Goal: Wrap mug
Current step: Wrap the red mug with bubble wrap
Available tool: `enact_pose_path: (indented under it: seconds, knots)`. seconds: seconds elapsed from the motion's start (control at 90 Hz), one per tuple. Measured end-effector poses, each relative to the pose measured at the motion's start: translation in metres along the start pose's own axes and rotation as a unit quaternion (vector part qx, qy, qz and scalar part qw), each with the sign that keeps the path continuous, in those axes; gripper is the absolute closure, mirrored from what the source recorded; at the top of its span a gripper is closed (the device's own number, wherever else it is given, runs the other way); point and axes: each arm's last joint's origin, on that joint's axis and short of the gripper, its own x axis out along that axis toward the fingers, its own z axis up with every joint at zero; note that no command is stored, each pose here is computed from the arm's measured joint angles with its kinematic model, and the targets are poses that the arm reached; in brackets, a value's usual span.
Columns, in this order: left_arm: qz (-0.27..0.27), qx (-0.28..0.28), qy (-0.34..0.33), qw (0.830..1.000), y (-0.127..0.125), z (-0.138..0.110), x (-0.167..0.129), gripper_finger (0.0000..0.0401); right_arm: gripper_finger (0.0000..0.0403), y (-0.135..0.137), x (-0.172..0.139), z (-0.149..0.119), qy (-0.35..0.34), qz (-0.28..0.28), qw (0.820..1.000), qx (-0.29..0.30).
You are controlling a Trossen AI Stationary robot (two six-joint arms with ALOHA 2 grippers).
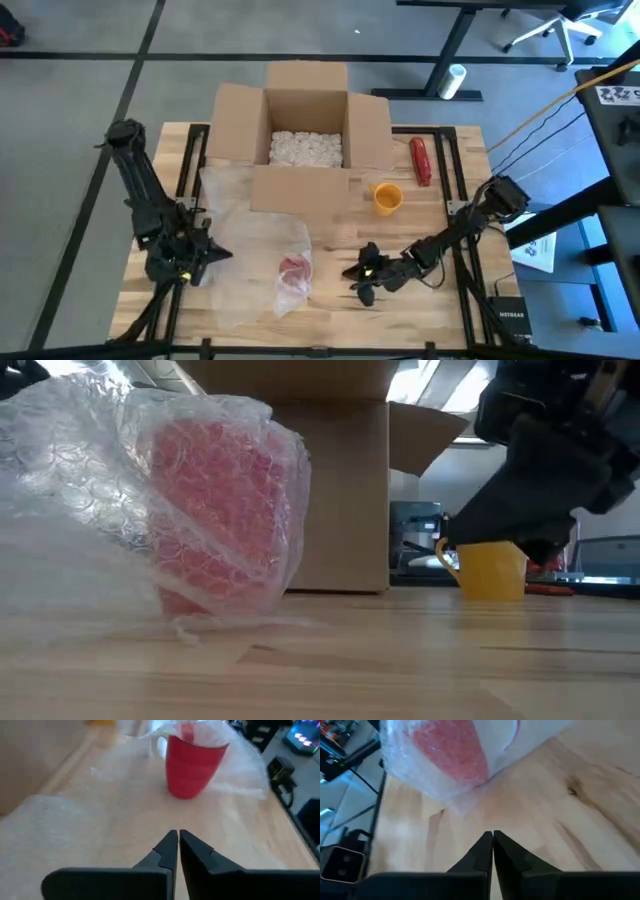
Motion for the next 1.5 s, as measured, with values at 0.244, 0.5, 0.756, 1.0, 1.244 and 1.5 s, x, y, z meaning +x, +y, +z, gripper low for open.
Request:
enact_pose_path:
  seconds: [0.244, 0.5, 0.756, 1.0, 1.244, 1.5]
  knots:
    - [0.030, -0.009, 0.074, 0.997, 0.017, 0.010, 0.024, 0.0401, 0.0403, 0.004, 0.001, 0.003, -0.006, 0.006, 1.000, 0.001]
    - [0.099, 0.003, 0.071, 0.993, 0.035, 0.019, 0.037, 0.0401, 0.0403, 0.003, 0.001, 0.003, -0.003, 0.003, 1.000, -0.006]
    - [0.125, -0.024, 0.072, 0.989, 0.043, 0.021, 0.041, 0.0397, 0.0403, 0.003, 0.001, 0.003, -0.003, 0.003, 1.000, -0.028]
    - [0.133, -0.067, 0.117, 0.982, 0.049, 0.016, 0.040, 0.0348, 0.0403, 0.004, 0.001, 0.002, -0.001, 0.005, 1.000, -0.028]
    - [0.167, -0.050, 0.150, 0.973, 0.058, 0.010, 0.038, 0.0290, 0.0403, 0.004, 0.001, 0.002, -0.001, 0.005, 1.000, -0.029]
    - [0.201, -0.085, 0.253, 0.943, 0.068, -0.005, 0.028, 0.0270, 0.0403, 0.004, 0.001, 0.002, -0.002, 0.005, 1.000, -0.029]
